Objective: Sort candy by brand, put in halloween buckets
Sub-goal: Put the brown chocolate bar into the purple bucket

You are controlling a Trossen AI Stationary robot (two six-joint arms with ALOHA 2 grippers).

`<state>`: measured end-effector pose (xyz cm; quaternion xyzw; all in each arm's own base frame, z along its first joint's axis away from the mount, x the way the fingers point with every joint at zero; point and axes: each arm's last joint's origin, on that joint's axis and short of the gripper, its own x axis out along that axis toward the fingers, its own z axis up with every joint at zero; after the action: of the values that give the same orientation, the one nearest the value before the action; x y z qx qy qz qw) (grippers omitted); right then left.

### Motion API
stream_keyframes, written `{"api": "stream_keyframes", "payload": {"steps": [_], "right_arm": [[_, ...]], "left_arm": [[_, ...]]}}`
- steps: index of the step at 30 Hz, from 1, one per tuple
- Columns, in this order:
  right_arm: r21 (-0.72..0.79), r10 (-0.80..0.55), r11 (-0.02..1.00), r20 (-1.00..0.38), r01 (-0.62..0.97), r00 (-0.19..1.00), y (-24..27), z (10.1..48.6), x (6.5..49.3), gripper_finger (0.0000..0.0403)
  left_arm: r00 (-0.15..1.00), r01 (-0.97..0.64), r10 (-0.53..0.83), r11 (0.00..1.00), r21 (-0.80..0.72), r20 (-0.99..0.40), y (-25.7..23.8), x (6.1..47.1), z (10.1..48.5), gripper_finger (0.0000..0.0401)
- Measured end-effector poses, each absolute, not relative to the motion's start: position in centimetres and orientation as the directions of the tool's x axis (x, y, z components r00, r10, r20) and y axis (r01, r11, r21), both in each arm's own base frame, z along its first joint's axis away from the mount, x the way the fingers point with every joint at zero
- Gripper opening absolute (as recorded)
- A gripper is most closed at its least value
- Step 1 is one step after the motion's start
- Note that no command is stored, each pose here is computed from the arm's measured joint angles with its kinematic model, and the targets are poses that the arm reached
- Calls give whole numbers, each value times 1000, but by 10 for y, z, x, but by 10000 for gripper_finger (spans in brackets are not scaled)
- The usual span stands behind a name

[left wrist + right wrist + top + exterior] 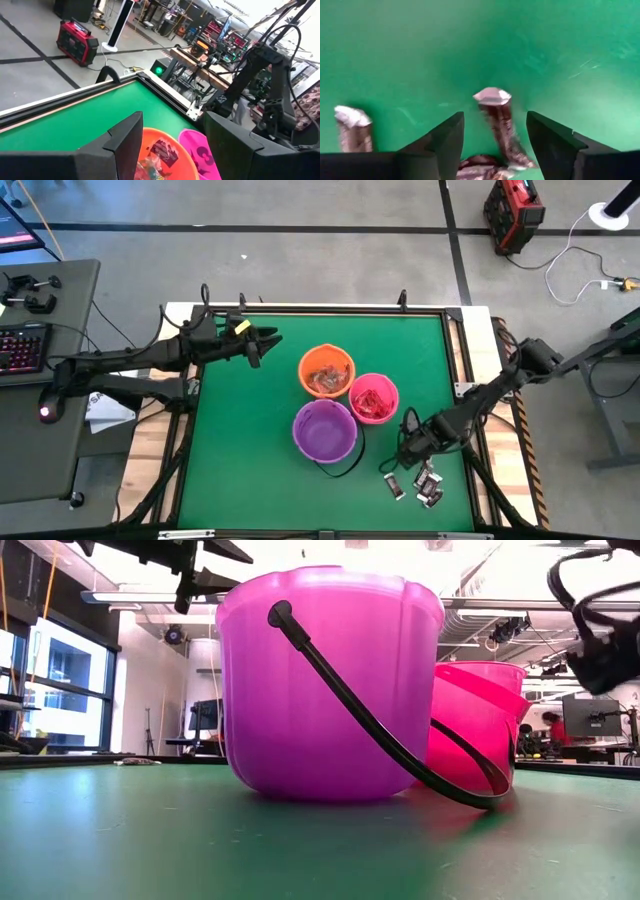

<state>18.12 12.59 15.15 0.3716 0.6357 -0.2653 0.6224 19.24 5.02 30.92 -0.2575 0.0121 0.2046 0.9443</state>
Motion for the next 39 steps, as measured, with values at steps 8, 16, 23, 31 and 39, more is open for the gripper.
{"api": "stream_keyframes", "payload": {"steps": [8,16,23,31,39], "right_arm": [[124,142,560,-989,819,53,125,148,180,105],[187,153,659,-982,728,113,135,194,195,7],[366,59,821,-818,438,573,141,294,229,3],[270,19,938,-666,217,746,128,284,294,9],[371,85,901,-660,224,747,105,259,334,106]], "left_arm": [[915,-394,381,781,-484,-129,50,192,309,202],[916,-393,380,782,-484,-130,50,192,309,202],[906,-419,393,774,-475,-158,51,192,306,202],[897,-437,410,757,-485,-167,51,191,305,202],[900,-429,403,747,-508,-166,51,192,305,202]]}}
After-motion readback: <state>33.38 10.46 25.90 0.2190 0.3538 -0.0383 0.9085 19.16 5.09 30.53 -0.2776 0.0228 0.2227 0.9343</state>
